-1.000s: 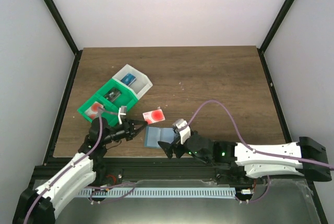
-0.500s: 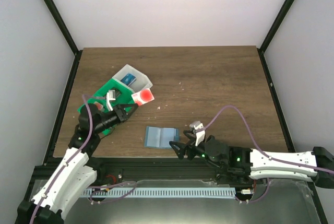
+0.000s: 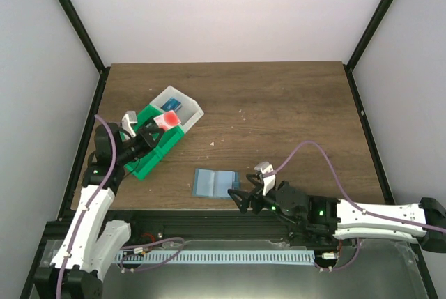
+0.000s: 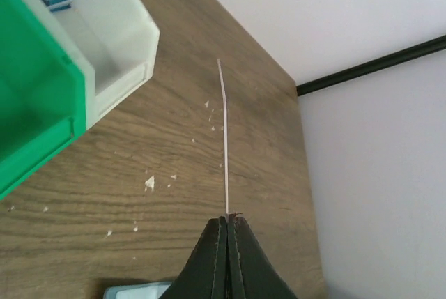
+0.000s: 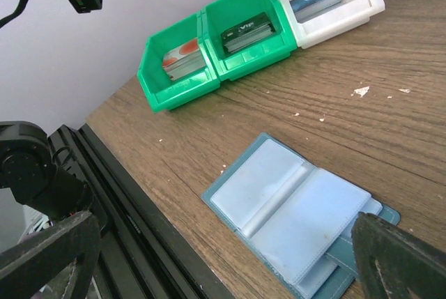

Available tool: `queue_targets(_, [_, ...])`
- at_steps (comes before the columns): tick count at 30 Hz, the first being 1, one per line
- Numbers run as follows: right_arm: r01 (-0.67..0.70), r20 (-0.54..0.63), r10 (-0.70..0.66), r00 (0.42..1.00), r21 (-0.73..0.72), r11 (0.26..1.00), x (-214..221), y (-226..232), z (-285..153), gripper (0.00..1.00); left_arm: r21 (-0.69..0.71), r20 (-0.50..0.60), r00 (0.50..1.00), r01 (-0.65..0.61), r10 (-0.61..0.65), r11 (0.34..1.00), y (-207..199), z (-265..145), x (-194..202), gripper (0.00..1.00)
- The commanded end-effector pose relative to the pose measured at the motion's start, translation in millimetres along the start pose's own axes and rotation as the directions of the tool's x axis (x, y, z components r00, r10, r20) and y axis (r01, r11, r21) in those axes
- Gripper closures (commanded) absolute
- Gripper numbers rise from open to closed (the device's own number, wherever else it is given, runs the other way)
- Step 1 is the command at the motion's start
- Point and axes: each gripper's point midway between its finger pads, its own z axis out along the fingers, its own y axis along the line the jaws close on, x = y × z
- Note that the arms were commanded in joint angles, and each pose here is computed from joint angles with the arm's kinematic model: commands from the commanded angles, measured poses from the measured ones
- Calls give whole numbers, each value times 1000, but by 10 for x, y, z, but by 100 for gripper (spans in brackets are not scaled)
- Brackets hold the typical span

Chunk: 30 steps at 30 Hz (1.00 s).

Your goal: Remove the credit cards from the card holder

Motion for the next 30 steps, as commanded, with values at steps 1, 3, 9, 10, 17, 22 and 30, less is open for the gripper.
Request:
queue_targets(1, [37, 12, -37, 999, -16, 999, -33, 27, -32, 0, -22, -20, 1000, 17, -18, 1000, 98, -36, 60, 100])
queue_targets(3, [39, 19, -39, 999, -22, 999, -45, 29, -50, 0, -49, 7, 999, 45, -45, 998, 219, -65, 29, 100])
queue_targets(9, [45, 39, -44, 998, -42, 998, -139, 67, -128, 0, -196, 134, 991, 35, -8, 980, 476, -232, -264, 100])
queue_targets(10, [48, 41, -46, 998, -46, 998, -150, 75, -140, 0, -206, 150, 989, 43, -12, 978, 513, -250, -312, 100])
queue_targets(17, [84, 38, -81, 996, -65, 994, -180, 109, -198, 0, -157, 213, 971, 145, -110, 977, 809, -416, -600, 100])
queue_targets(22, [114, 12, -113, 994, -84, 990, -193, 184, -190, 0, -205, 238, 965, 162, -112, 965, 1105, -612, -711, 100])
queue_targets(30, [139, -44, -141, 989, -48, 989, -106, 131, -155, 0, -201, 250, 939, 290, -237, 936, 1404, -593, -599, 100])
